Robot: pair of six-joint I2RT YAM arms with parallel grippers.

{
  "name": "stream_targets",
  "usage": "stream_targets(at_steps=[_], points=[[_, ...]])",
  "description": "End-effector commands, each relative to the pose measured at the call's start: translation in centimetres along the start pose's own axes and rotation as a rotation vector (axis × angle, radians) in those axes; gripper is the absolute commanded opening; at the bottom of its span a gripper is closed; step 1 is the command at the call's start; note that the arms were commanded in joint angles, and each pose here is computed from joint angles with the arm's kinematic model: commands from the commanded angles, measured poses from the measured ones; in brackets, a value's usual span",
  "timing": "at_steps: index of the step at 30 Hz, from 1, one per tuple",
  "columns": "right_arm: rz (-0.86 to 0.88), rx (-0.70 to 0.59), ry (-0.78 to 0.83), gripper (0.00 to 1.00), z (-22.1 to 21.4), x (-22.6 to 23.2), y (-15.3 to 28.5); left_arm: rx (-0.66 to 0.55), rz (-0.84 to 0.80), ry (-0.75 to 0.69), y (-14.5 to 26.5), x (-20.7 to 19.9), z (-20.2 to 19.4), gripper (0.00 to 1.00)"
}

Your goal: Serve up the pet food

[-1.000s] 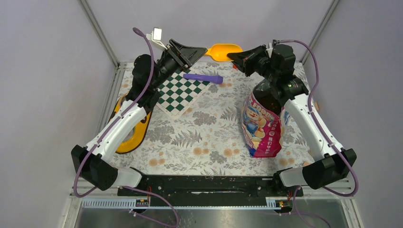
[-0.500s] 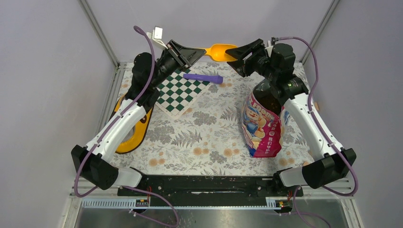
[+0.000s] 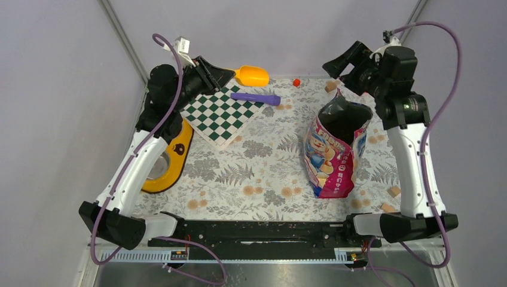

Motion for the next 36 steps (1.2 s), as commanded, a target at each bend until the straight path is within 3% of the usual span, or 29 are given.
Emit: stream_targets(at_steps=[1,6,13,17,25,28,32,36], points=[[-0.322,-0.089,0.292,0.88,1.4,-4.9,5.1,0.02,0.021,-0.101,1.6,-0.1,0.7,0.0],[-0.591,-0.074,0.392,0.91,1.5,-9.5,7.6,0.032,-0.023,-0.1,1.6,-0.6,0.3,0.0],[-0.784,0.005,0.444,0.91,0.8,-13.9,9.4,0.033,-0.07,-0.107,1.3,-1.3,0.5,0.0],[-0.815,0.042,0.406,0.89,0.4,-15.5,9.3,0.033,-0.078,-0.11,1.1,-1.4,0.7,0.0],[-0.812,0.136,0.349,0.72,-1.1,-16.9,7.2,0.032,-0.097,-0.101,0.8,-1.6,0.8,0.0],[-0.707,0.132,0.339,0.55,-1.0,-15.5,5.8,0.027,-0.103,-0.102,0.8,-1.8,1.0,0.0],[-0.626,0.113,0.29,0.03,-0.1,-13.7,4.0,0.024,-0.114,-0.098,0.6,-2.0,1.2,0.0],[-0.557,0.063,0.259,0.0,1.2,-11.7,2.7,0.021,-0.122,-0.097,0.6,-2.1,1.3,0.0]])
Point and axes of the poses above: each gripper's point midway between its finger pads, its own y axis back along the fingers, its own x axis along the line the jaws close on, z = x × y, the point moved 3 cm from there along y, back along the fingers, and after that the axes turned 10 degrees about -y, right-handed, at the moved point
